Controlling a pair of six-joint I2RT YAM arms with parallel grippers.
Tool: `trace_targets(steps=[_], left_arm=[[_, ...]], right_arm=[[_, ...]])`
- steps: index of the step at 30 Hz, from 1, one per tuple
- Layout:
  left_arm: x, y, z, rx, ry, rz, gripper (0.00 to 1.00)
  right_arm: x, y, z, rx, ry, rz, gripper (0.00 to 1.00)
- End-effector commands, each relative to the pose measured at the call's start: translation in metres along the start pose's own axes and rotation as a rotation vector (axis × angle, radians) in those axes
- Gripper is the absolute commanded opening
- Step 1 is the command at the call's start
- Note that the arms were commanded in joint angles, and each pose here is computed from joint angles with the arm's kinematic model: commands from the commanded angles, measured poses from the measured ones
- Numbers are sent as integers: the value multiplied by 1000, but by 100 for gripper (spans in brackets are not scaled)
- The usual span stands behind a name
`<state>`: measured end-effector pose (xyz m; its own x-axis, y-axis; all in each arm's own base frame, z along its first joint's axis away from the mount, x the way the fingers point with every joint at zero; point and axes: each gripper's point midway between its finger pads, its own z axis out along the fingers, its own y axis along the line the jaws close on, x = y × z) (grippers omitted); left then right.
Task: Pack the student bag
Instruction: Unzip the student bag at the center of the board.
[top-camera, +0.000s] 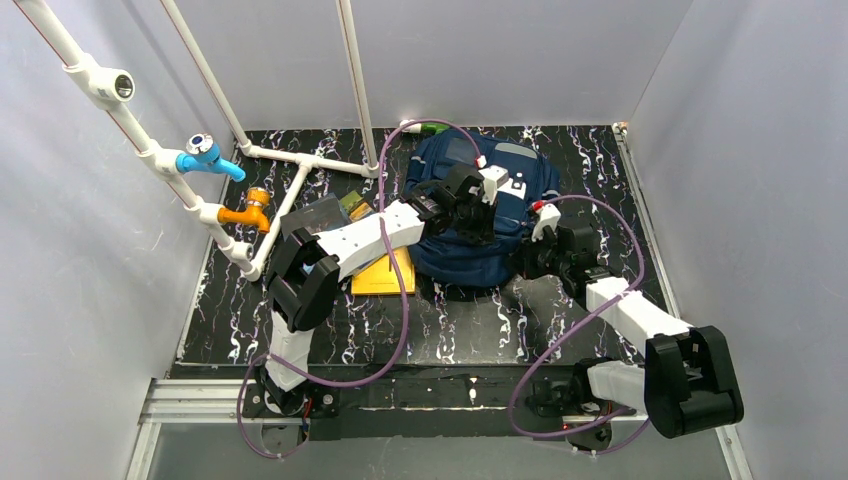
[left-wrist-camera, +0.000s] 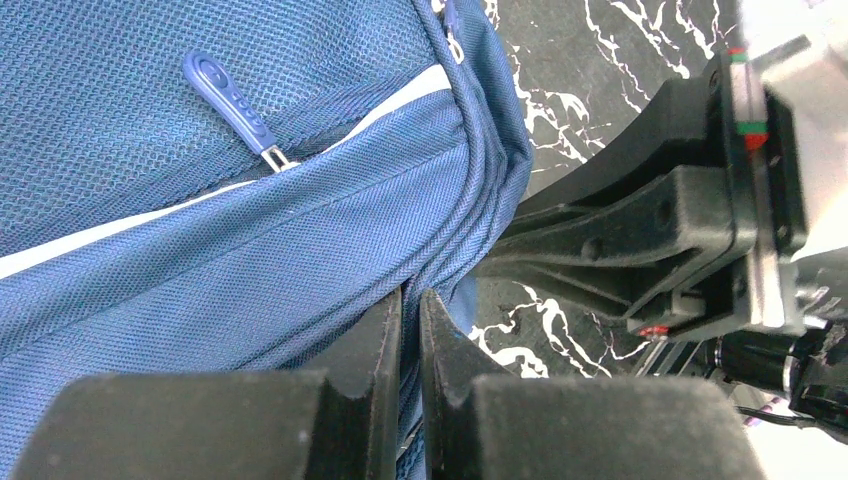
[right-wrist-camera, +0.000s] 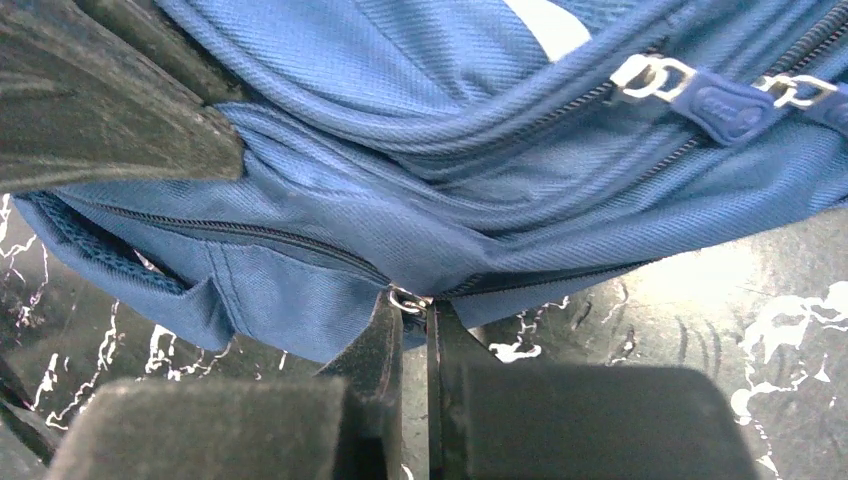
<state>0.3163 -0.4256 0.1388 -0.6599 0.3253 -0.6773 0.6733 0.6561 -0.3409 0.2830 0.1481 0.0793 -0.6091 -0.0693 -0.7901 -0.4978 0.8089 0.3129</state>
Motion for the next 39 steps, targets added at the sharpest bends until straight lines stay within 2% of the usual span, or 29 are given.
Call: trace_targets(steps=[1, 7, 11, 16, 18, 21, 24, 29, 32, 36, 39], left_arm=[[-48, -4, -22, 10, -121, -28, 0], [-55, -20, -7, 93, -109, -110, 0], [-54, -26, -3, 118, -105, -142, 0], [-51, -36, -3, 162, -81, -178, 0], [-50, -36, -8, 152, -74, -183, 13], [-52, -33, -26, 116, -89, -165, 42], [-51, -33, -52, 88, -109, -138, 58], [-37, -31, -93, 67, -151, -85, 68], [-23, -17, -114, -9, -180, -97, 73], [14, 20, -128, -192, -166, -262, 70], [40, 31, -129, -235, -171, -439, 63]], right_arm=[[-13, 18, -2, 76, 32, -12, 1], [-26, 59, -12, 49, -50, -40, 1], [-38, 43, -29, 169, -126, -9, 1], [-43, 33, -45, 261, -114, 25, 1], [-39, 28, -51, 301, -81, 56, 1], [-31, 20, -62, 388, -33, 136, 1], [-24, 21, -73, 414, -6, 207, 1], [-25, 51, -79, 264, 30, 230, 1], [-23, 54, -84, 257, 63, 213, 1], [-24, 47, -92, 321, 90, 222, 1], [-23, 49, -93, 320, 100, 237, 1]])
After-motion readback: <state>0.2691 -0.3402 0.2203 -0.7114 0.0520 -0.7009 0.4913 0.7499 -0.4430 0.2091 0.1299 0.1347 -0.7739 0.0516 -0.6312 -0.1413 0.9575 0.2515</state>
